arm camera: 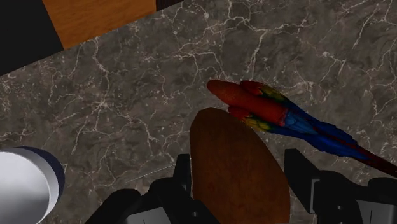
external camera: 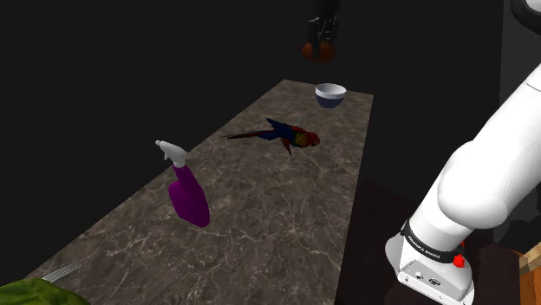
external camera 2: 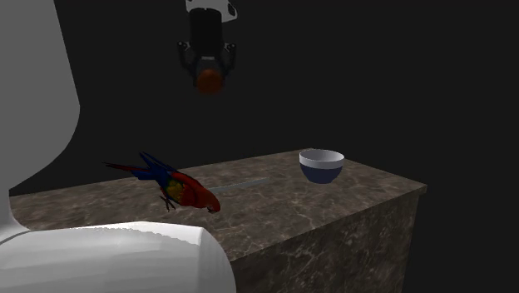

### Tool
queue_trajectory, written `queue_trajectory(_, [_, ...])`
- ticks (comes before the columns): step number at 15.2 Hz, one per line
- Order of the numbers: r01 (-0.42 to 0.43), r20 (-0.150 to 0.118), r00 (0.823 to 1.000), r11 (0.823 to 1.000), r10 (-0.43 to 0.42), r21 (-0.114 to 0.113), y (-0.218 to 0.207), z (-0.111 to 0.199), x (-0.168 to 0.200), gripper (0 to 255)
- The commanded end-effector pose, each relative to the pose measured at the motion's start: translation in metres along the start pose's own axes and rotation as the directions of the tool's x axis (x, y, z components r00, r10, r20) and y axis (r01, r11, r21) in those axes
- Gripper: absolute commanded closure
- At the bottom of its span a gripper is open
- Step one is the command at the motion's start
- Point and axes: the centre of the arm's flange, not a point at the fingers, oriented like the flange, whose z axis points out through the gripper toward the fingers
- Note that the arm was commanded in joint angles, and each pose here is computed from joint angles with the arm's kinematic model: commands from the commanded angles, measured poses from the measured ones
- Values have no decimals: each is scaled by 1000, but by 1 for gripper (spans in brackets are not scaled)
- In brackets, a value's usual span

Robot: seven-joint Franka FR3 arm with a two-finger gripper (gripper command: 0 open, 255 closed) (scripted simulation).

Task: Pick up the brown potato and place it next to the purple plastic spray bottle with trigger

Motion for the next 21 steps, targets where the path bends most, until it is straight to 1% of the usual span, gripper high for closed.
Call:
queue_trajectory(1, [-2,1,1000,1000,2,-1,-28,3,-7,255])
queue_trajectory(21, [-2,1,1000,1000,2,-1,-285,6,-66,255])
